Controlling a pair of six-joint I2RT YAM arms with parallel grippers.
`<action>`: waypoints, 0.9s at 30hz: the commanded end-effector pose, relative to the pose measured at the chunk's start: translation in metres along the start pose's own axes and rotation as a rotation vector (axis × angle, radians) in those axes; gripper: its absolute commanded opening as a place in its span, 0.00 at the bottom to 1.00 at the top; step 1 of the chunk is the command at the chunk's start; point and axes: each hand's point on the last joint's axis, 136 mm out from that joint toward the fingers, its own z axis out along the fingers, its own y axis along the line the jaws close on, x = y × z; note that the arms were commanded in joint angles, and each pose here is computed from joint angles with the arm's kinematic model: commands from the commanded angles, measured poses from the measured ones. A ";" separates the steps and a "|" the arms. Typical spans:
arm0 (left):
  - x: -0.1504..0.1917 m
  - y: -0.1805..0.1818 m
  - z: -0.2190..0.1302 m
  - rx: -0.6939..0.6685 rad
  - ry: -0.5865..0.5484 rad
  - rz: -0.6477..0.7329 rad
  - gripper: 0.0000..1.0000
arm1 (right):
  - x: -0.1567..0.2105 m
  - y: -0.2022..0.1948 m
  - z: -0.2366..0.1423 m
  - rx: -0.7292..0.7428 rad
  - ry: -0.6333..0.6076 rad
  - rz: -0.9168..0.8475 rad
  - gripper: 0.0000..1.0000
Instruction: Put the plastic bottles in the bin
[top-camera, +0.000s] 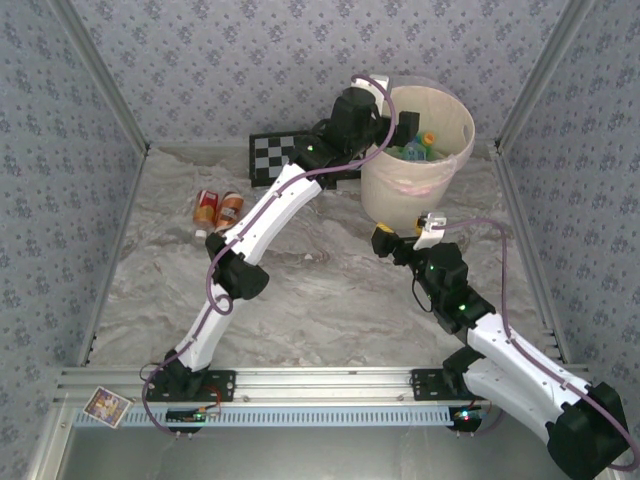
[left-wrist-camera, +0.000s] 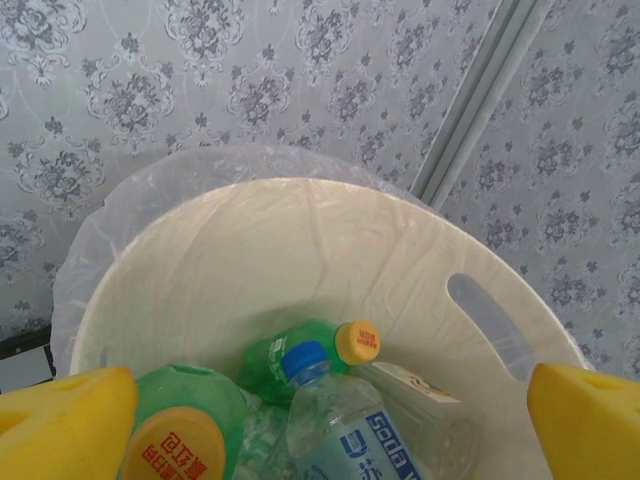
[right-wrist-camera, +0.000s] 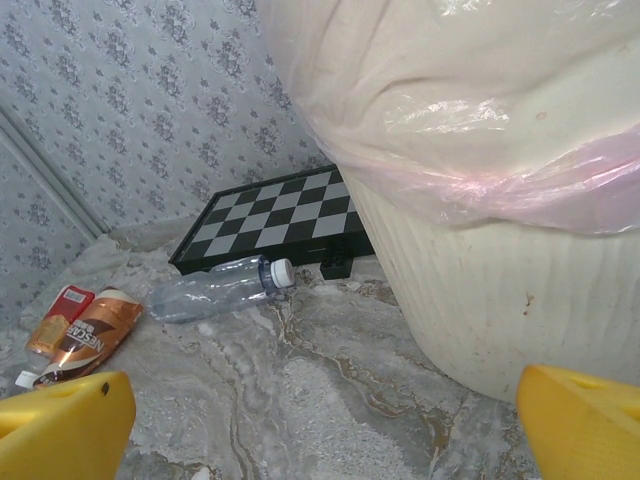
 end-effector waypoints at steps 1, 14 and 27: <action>-0.007 0.001 -0.008 -0.018 -0.004 0.025 1.00 | -0.007 0.002 0.000 -0.012 -0.027 0.016 1.00; 0.002 -0.006 0.000 0.131 0.050 -0.070 0.99 | -0.005 0.003 0.001 -0.015 -0.019 0.016 1.00; 0.031 -0.001 0.016 0.206 0.153 -0.163 0.95 | -0.004 0.002 0.002 -0.012 -0.016 0.015 1.00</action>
